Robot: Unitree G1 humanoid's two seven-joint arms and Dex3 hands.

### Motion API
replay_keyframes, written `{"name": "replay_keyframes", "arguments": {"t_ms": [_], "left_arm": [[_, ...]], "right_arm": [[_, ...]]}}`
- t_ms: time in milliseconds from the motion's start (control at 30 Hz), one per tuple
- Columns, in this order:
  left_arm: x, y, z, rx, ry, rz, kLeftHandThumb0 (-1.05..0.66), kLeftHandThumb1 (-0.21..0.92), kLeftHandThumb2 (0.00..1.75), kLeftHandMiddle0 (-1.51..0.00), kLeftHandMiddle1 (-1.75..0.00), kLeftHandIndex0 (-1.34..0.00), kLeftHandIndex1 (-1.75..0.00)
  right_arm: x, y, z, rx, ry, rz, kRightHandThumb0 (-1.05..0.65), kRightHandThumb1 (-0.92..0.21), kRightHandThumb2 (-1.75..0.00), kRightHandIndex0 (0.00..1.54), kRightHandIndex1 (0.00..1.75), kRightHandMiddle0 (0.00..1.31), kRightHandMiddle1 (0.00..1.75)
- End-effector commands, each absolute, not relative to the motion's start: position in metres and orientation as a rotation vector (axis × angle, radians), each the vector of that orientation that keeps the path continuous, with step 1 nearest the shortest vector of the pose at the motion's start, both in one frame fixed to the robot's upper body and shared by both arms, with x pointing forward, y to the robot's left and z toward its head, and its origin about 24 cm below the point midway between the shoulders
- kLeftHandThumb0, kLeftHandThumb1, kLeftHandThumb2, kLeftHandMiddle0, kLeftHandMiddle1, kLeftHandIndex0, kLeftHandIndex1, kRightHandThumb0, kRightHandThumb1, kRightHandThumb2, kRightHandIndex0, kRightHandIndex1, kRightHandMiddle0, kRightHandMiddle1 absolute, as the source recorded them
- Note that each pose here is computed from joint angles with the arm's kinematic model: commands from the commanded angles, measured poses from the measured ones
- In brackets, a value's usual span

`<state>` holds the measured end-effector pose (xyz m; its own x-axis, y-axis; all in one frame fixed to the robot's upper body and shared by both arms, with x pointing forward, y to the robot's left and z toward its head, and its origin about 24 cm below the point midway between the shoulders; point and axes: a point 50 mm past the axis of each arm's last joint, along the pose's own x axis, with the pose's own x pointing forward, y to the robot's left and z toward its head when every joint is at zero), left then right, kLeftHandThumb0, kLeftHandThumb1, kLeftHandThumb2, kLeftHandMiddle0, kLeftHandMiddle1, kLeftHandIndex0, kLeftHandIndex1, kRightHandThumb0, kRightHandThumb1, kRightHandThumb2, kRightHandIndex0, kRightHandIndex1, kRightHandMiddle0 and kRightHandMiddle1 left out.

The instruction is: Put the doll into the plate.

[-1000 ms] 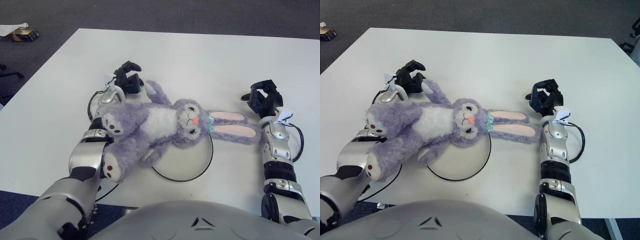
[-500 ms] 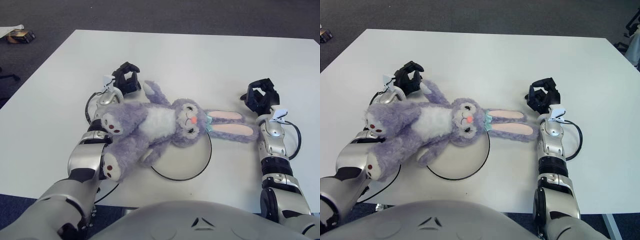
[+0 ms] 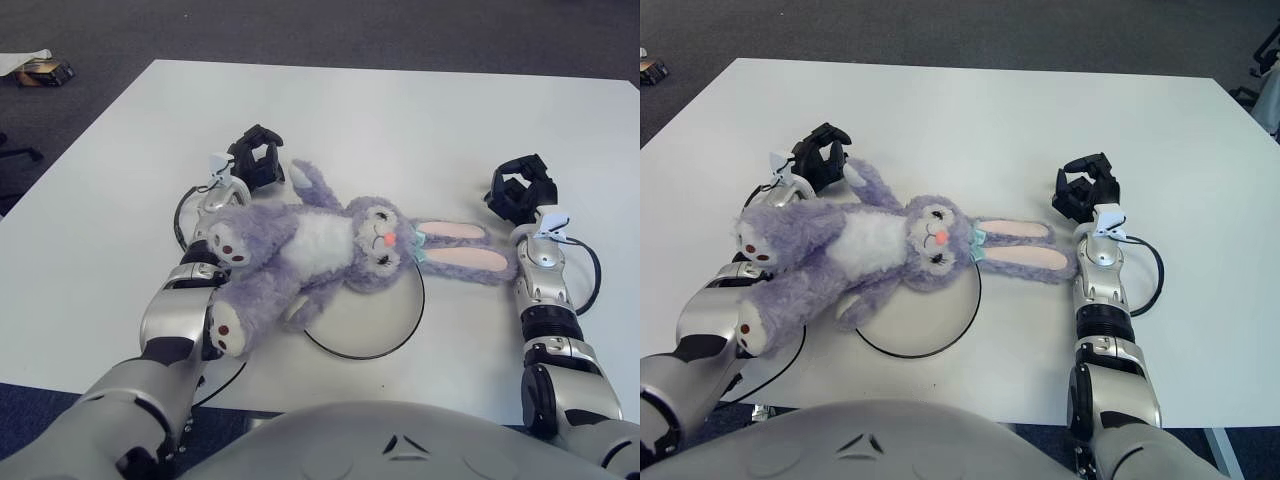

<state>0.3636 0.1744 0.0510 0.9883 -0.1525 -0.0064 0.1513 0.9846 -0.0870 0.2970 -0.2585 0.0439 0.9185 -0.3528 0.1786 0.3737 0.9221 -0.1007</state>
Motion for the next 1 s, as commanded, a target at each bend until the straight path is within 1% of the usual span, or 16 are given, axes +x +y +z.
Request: {"name": "replay_keyframes", "arguments": {"t_ms": [0,133,267,567,767,967], "left_arm": [[0.349,0.173,0.019,-0.125,0.14,-0.116,-0.42,0.53,1.05,-1.06,-1.75,-0.45,-1.75],[0.349,0.172,0.017,-0.134,0.142,-0.084,-0.42,0.54,1.04,-1.07,-1.75,-0.44,-1.75],[0.349,0.171,0.016,-0.137,0.147,-0.072,-0.42,0.55,1.03,-1.09,-1.75,-0.44,-1.75],[0.347,0.168,0.014,-0.126,0.144,-0.055,-0.42,0.54,1.03,-1.09,-1.75,-0.44,-1.75],[0.348,0.168,0.015,-0.12,0.139,-0.034,-0.42,0.54,1.04,-1.09,-1.75,-0.44,-1.75],[0.349,0.166,0.016,-0.115,0.135,-0.028,-0.43,0.51,1.08,-1.1,-1.75,-0.47,-1.75]], "right_arm": [[0.272,-0.244,0.002,-0.098,-0.085,-0.396,-0.42,-0.53,-1.04,0.85,1.74,0.44,1.75],[0.27,-0.24,-0.001,-0.047,-0.129,-0.382,-0.43,-0.48,-1.11,0.91,1.75,0.48,1.75],[0.27,-0.241,-0.003,-0.025,-0.133,-0.377,-0.44,-0.46,-1.14,0.94,1.75,0.5,1.75],[0.27,-0.245,-0.008,0.036,-0.105,-0.382,-0.44,-0.46,-1.13,0.95,1.75,0.5,1.75],[0.27,-0.249,-0.007,0.067,-0.096,-0.375,-0.43,-0.47,-1.13,0.99,1.75,0.5,1.75],[0.271,-0.251,-0.006,0.065,-0.091,-0.368,-0.45,-0.42,-1.18,1.03,1.75,0.53,1.75]]}}
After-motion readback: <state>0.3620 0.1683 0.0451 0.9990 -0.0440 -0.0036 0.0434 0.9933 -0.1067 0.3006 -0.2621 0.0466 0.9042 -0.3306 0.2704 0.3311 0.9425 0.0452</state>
